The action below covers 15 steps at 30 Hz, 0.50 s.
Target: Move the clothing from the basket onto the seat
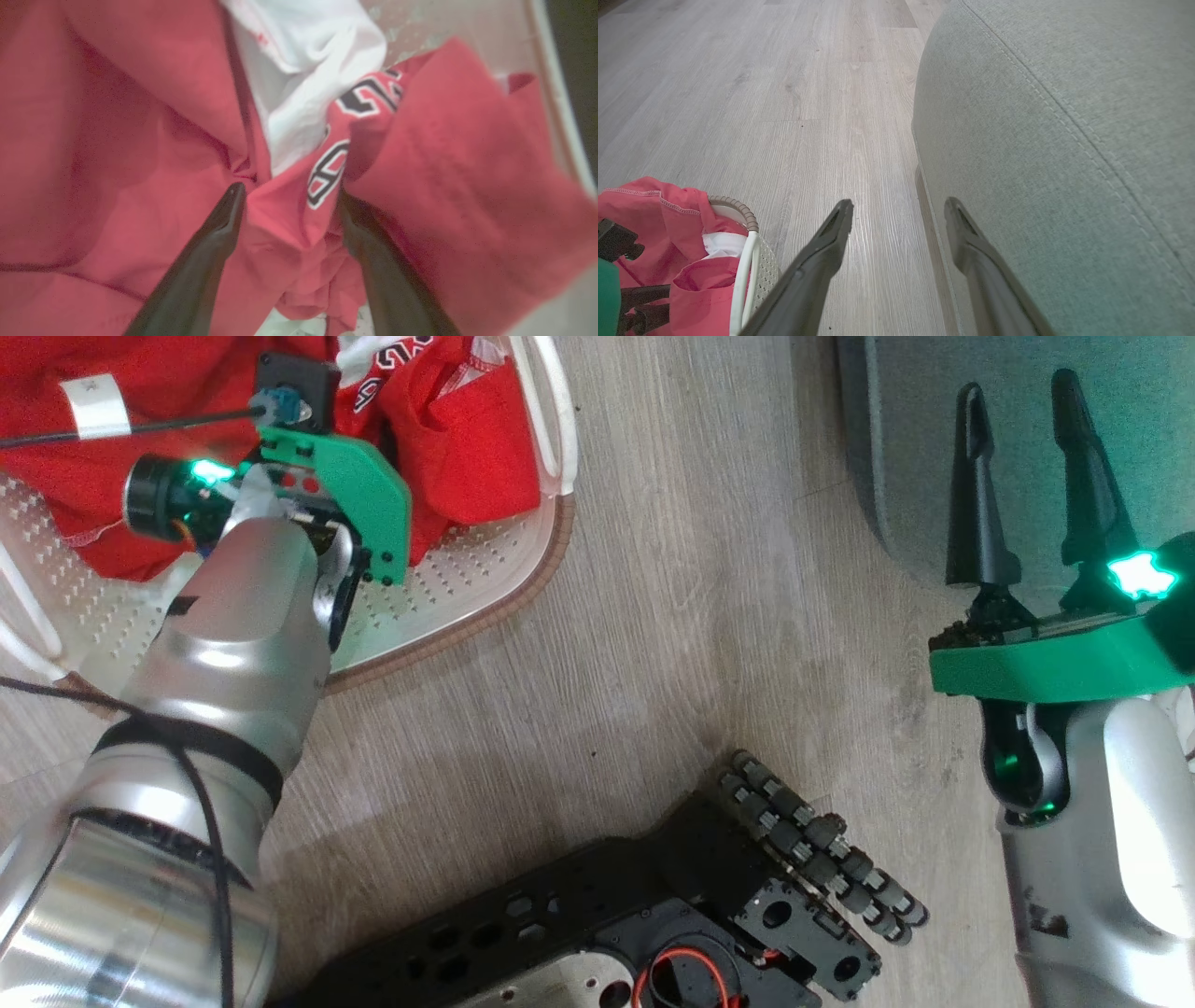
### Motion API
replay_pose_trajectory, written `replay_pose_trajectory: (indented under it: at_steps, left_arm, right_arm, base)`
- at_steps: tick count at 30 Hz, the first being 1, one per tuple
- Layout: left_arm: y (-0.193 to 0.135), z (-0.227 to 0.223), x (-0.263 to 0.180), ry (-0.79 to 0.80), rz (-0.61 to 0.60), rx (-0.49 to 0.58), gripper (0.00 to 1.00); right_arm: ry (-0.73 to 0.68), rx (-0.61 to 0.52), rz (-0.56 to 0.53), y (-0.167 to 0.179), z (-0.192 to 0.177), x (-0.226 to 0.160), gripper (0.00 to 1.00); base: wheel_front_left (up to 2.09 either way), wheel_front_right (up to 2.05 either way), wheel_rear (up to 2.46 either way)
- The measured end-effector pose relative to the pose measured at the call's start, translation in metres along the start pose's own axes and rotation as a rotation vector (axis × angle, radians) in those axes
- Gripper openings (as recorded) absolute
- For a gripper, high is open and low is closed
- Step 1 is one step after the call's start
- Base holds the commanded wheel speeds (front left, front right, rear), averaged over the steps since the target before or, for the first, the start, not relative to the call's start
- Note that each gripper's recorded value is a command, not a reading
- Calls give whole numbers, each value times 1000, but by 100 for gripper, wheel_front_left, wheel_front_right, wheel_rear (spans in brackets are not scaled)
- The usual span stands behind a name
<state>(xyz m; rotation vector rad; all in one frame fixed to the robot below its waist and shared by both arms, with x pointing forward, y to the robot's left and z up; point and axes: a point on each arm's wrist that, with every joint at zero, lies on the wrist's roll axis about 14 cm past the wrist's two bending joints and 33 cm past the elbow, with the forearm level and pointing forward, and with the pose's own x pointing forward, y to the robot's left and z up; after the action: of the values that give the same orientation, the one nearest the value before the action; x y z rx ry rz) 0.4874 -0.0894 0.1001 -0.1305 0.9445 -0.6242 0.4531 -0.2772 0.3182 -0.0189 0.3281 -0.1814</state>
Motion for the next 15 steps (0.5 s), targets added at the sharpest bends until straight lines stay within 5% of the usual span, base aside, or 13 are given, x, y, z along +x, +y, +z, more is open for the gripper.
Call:
replay_pose_trajectory:
  at_steps: [15]
  left_arm:
    - [-32,13,0,-22,-125,-31,100]
  right_arm:
    - [15,24,1,2,-6,0,100]
  base:
    - [0,0,0]
